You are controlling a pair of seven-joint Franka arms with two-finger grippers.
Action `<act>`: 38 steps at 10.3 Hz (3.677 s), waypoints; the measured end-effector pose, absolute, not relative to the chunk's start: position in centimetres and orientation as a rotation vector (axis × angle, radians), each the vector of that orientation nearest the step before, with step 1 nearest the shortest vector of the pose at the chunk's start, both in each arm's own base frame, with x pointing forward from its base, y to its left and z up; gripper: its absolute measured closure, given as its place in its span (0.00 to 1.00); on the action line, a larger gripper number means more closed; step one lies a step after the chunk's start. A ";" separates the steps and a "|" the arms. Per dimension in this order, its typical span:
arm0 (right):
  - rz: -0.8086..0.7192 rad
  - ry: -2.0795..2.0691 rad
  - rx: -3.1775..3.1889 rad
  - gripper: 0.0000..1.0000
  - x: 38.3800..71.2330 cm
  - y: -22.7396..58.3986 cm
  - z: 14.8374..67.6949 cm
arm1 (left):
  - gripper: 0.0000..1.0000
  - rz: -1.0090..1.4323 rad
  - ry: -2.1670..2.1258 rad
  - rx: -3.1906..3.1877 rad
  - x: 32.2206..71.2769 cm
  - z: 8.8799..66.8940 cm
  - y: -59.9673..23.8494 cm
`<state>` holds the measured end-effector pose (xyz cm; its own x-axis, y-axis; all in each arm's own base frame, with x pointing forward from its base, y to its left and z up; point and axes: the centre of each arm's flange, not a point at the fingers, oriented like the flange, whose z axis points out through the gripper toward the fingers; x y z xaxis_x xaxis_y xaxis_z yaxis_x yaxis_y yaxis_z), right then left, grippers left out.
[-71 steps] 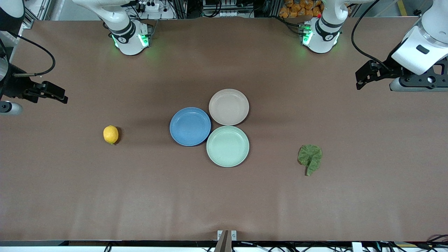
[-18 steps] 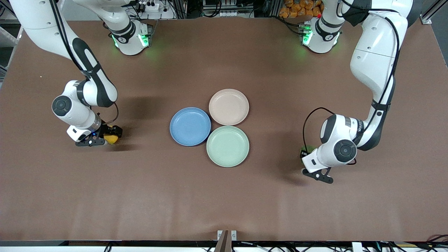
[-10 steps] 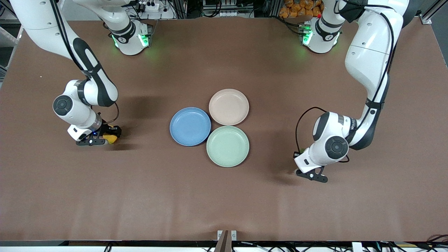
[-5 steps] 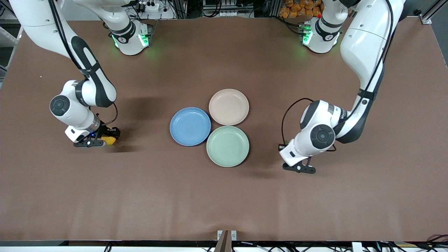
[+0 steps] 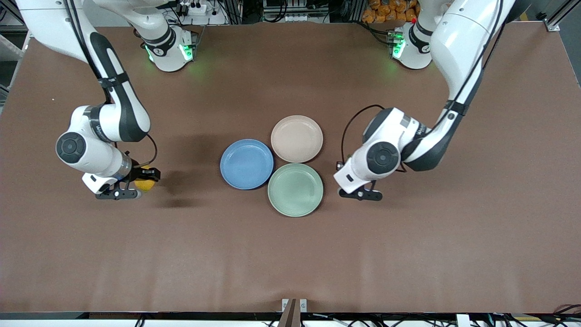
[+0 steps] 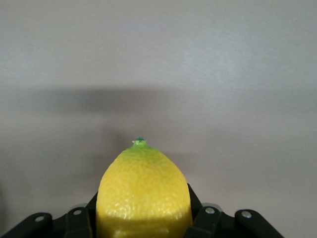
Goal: Place lemon and lettuce in plates
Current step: 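Carry the lemon over the blue plate while the left gripper carries lettuce, then release the lettuce onto the beige plate and withdraw the left gripper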
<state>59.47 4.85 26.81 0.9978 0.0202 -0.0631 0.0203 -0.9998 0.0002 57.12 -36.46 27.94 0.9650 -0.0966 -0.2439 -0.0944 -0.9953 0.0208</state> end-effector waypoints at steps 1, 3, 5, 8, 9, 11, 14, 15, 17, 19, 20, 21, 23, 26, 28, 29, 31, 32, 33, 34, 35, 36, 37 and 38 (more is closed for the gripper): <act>-0.089 0.028 3.139 0.38 59.6 6.6 27.1 | 0.96 -0.400 -0.131 3.119 55.2 27.6 -39.0; -0.063 0.039 3.140 0.38 59.7 10.0 27.8 | 0.96 -0.415 -0.106 3.146 51.6 27.1 -43.3; -0.036 0.037 3.142 0.38 59.5 13.8 28.5 | 0.96 -0.431 -0.093 3.165 48.9 26.4 -46.2; -0.011 0.018 3.146 0.38 58.5 19.5 29.2 | 0.96 -0.469 -0.130 3.186 45.1 24.7 -49.7; -0.008 0.009 3.147 0.38 58.1 20.9 29.3 | 0.96 -0.486 -0.138 3.195 43.8 23.9 -50.7; -0.004 0.001 3.147 0.38 57.2 23.4 29.3 | 0.84 -0.519 -0.171 3.206 42.0 22.4 -51.9; -0.006 0.025 3.147 0.38 55.2 27.9 29.2 | 0.40 -0.524 -0.187 3.224 41.4 21.3 -52.3; 0.004 0.026 3.150 0.38 54.6 29.3 29.3 | 0.26 -0.515 -0.178 3.224 41.8 21.5 -52.2; 0.032 0.028 3.159 0.38 53.7 31.6 28.7 | 0.01 -0.472 -0.163 3.229 43.0 22.2 -51.8; 0.048 0.031 3.164 0.38 52.8 33.6 26.8 | 0.00 -0.404 -0.113 3.238 45.5 23.6 -50.4; 0.048 0.038 3.163 0.38 52.4 34.4 25.6 | 0.00 -0.368 -0.065 3.238 47.3 24.4 -49.2; 0.040 0.050 3.159 0.38 52.0 34.9 24.6 | 0.00 -0.335 -0.021 3.244 49.1 25.0 -47.8; 0.026 0.062 3.152 0.38 51.3 35.8 23.4 | 0.00 -0.291 0.001 3.260 52.4 25.3 -44.6; 0.028 0.061 3.151 0.38 51.1 36.1 22.1 | 0.00 -0.266 0.018 3.246 57.4 26.2 -38.8; 0.024 0.065 3.148 0.38 51.0 36.2 20.5 | 0.00 -0.214 0.075 3.231 60.4 27.9 -35.5; 0.019 0.066 3.146 0.38 50.9 36.2 19.9 | 0.00 -0.179 0.093 3.228 61.8 28.8 -33.8; 0.013 0.067 3.142 0.38 50.8 36.1 19.4 | 0.00 -0.115 0.074 3.228 64.6 30.2 -29.6; 0.014 0.067 3.142 0.38 50.9 36.1 19.4 | 0.00 -0.099 0.045 3.220 65.8 30.5 -27.3; 0.015 0.067 3.142 0.38 50.9 36.1 19.5 | 0.00 -0.093 0.021 3.216 66.8 30.7 -25.1; 0.018 0.071 3.139 0.37 50.9 36.1 19.5 | 0.00 -0.091 0.006 3.213 67.6 30.8 -23.1; 0.019 0.074 3.137 0.26 51.0 36.0 19.5 | 0.00 -0.092 0.006 3.212 68.3 30.9 -21.1; 0.020 0.074 3.137 0.13 51.0 36.0 19.5 | 0.00 -0.093 0.016 3.211 68.7 30.9 -19.6; 0.021 0.073 3.136 0.05 51.0 35.9 19.5 | 0.00 -0.092 0.032 3.211 69.0 31.0 -18.6; 0.022 0.071 3.136 0.00 51.1 35.8 19.5 | 0.00 -0.099 0.033 3.212 69.0 31.0 -18.2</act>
<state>51.11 35.85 19.51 0.9989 0.0456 0.0138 0.0455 -0.9989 0.0055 68.96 -18.18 31.00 0.9979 0.0225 -0.0608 0.0180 -0.9972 -0.0730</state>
